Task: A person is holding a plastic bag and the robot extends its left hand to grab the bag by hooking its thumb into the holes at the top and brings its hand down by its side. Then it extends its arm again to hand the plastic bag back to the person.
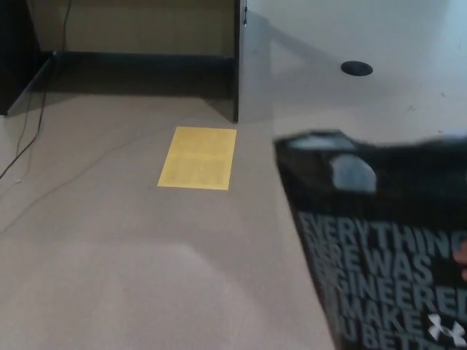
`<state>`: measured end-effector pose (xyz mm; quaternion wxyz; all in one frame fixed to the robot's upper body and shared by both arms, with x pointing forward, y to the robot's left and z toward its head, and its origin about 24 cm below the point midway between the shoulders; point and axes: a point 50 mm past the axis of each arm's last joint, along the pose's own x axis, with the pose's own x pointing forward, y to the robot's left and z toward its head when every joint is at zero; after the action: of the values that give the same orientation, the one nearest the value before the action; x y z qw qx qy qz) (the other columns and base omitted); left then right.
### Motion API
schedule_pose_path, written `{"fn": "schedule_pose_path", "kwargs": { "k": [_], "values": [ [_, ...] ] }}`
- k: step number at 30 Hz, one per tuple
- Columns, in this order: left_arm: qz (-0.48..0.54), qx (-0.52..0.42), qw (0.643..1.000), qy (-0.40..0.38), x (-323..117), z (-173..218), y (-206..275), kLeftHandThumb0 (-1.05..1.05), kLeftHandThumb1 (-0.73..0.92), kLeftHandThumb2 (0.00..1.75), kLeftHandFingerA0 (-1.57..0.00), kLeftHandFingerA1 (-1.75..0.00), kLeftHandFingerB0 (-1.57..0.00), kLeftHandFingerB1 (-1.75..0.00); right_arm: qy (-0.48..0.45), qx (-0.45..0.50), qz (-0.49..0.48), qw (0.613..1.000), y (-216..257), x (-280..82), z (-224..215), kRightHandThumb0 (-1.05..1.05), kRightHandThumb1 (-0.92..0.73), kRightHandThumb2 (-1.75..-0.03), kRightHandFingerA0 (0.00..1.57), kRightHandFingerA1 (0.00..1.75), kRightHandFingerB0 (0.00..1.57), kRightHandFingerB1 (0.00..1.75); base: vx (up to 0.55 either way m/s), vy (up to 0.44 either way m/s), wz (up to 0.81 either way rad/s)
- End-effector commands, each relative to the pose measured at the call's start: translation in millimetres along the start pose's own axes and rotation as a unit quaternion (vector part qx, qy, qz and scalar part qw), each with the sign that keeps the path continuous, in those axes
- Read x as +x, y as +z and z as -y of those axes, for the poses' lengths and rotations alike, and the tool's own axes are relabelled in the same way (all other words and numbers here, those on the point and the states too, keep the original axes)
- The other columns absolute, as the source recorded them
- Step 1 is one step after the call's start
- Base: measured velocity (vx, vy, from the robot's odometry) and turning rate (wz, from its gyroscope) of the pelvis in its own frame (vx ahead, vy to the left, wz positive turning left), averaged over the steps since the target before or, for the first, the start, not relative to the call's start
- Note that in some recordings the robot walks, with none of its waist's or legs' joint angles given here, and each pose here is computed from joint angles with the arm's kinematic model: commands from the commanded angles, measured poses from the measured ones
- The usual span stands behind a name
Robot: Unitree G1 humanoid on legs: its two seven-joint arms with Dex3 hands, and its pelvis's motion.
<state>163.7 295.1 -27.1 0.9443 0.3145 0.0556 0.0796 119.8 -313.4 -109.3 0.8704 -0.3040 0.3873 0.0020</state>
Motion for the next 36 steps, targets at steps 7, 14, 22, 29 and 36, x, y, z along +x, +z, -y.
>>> {"fn": "schedule_pose_path", "kwargs": {
  "k": [7,14,22,29,36],
  "values": [
    [0.332,0.018,0.943,0.031,22,-20,157,-0.28,0.3,0.87,-0.08,-0.53,-0.06,-0.5,-0.01,0.002,0.004,1.0,0,0,10,-0.52,-0.62,-0.77,0.27,0.43,0.19,0.39,0.0,0.0,0.0],
    [0.425,0.045,0.903,0.055,24,-22,214,-0.52,0.47,0.55,-0.17,-0.35,-0.2,-0.28,-0.01,-0.002,0.006,1.0,1,0,11,-0.54,-0.62,-0.8,0.28,0.45,0.18,0.39,0.0,0.0,0.0],
    [0.489,0.089,0.863,0.092,24,-26,268,-0.61,0.39,0.71,-0.06,-0.36,-0.1,-0.28,-0.009,-0.001,0.003,1.0,-1,-1,8,-0.47,-0.73,-0.62,0.34,0.37,0.22,0.3,0.0,0.0,0.0],
    [0.521,0.106,0.838,0.123,24,-24,299,-0.62,0.39,0.72,-0.05,-0.35,-0.09,-0.26,-0.01,-0.014,0.001,1.0,-2,-1,9,-0.53,-0.62,-0.8,0.28,0.45,0.17,0.39,0.0,0.0,0.0],
    [0.53,0.122,0.828,0.135,37,-19,329,-0.65,0.39,0.71,-0.06,-0.39,-0.02,-0.29,-0.011,-0.015,-0.003,1.0,-4,-2,7,-0.54,-0.61,-0.79,0.29,0.45,0.18,0.39,0.0,0.0,0.0]
  ]
}}
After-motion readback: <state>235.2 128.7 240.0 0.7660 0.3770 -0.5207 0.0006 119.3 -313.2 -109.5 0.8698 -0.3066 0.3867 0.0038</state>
